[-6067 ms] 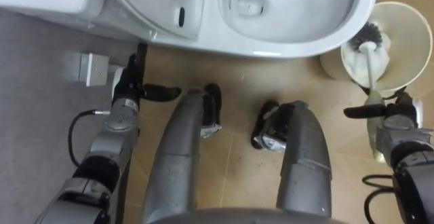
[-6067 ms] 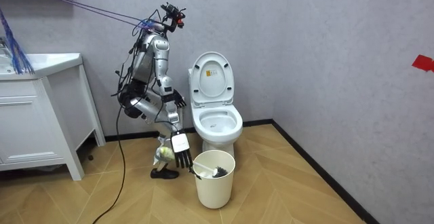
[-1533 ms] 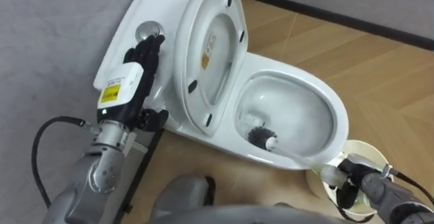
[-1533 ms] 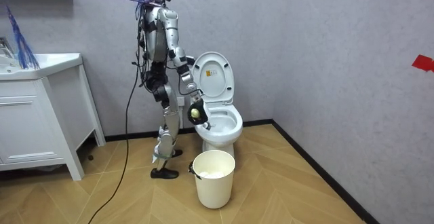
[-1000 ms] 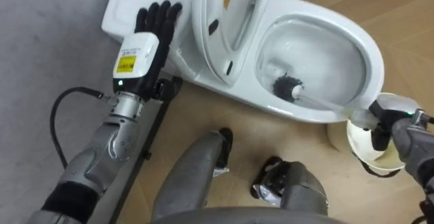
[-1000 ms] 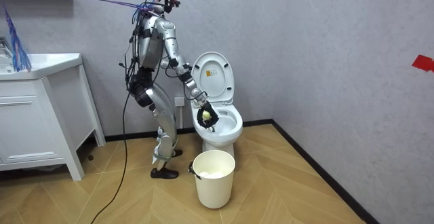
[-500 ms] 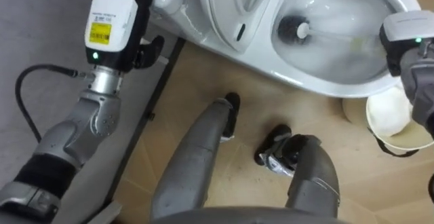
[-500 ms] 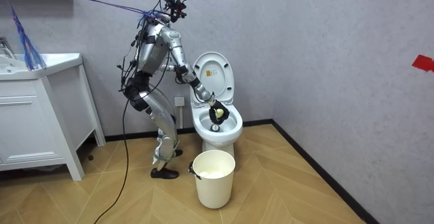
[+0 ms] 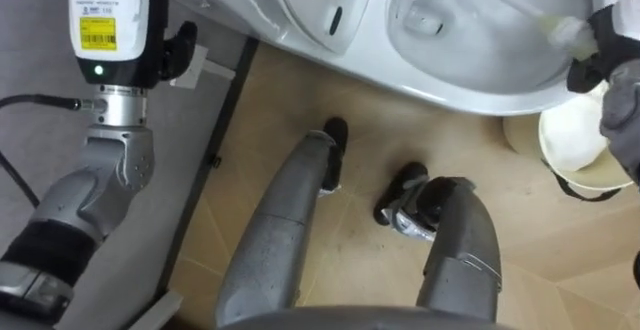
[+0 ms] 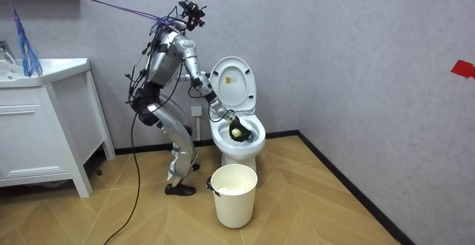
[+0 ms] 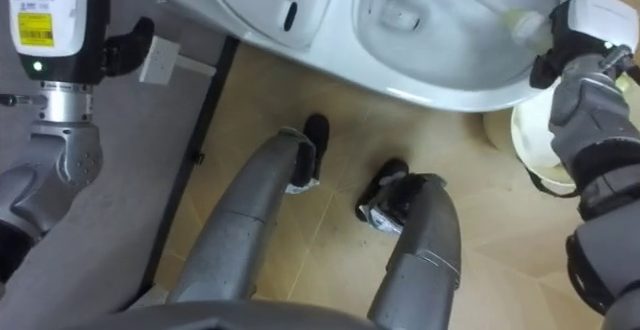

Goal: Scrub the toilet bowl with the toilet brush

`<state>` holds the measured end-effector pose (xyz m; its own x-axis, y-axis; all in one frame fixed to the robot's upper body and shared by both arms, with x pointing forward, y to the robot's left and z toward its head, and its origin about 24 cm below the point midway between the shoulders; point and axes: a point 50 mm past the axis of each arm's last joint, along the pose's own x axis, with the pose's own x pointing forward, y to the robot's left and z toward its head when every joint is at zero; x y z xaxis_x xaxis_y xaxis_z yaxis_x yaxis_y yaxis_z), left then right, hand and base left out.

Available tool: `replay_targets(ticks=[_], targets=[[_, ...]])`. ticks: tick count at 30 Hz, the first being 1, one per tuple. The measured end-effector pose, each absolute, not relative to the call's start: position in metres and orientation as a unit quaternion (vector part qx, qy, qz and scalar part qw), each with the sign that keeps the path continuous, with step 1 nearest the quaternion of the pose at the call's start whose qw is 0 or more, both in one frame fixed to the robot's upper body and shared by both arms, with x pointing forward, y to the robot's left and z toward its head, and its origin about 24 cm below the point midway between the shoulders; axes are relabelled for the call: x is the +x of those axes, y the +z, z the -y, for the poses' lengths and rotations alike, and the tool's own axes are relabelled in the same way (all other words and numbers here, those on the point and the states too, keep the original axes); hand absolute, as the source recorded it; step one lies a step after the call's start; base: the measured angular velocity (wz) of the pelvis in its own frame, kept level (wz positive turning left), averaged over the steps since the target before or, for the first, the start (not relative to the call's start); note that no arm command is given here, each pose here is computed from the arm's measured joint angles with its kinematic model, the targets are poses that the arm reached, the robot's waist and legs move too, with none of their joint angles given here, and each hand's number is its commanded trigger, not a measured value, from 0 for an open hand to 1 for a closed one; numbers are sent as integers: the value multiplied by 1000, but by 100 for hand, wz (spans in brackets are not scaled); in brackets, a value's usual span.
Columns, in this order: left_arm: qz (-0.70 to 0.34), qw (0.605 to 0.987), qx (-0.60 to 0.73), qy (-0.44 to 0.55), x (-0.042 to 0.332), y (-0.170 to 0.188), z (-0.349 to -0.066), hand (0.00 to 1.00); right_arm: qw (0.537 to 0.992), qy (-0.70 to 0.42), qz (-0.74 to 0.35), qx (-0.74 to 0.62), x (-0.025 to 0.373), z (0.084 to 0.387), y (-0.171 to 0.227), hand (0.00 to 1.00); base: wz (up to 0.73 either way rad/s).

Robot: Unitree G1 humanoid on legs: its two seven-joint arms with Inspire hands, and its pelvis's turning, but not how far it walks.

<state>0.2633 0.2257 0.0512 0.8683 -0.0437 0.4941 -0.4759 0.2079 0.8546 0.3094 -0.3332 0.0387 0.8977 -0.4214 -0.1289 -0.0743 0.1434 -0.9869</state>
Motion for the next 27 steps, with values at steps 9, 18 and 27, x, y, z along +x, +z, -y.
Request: replay_targets(ticks=[9,18,27], targets=[[167,744,632,139,260,40,-231,0,673,-72,-175,-715,307,319,30,100,-2],[144,763,615,142,245,30,-233,0,596,15,-142,-790,288,277,17,100,-11],[108,789,582,164,229,18,-240,0,591,43,-134,-794,273,249,22,100,-6]])
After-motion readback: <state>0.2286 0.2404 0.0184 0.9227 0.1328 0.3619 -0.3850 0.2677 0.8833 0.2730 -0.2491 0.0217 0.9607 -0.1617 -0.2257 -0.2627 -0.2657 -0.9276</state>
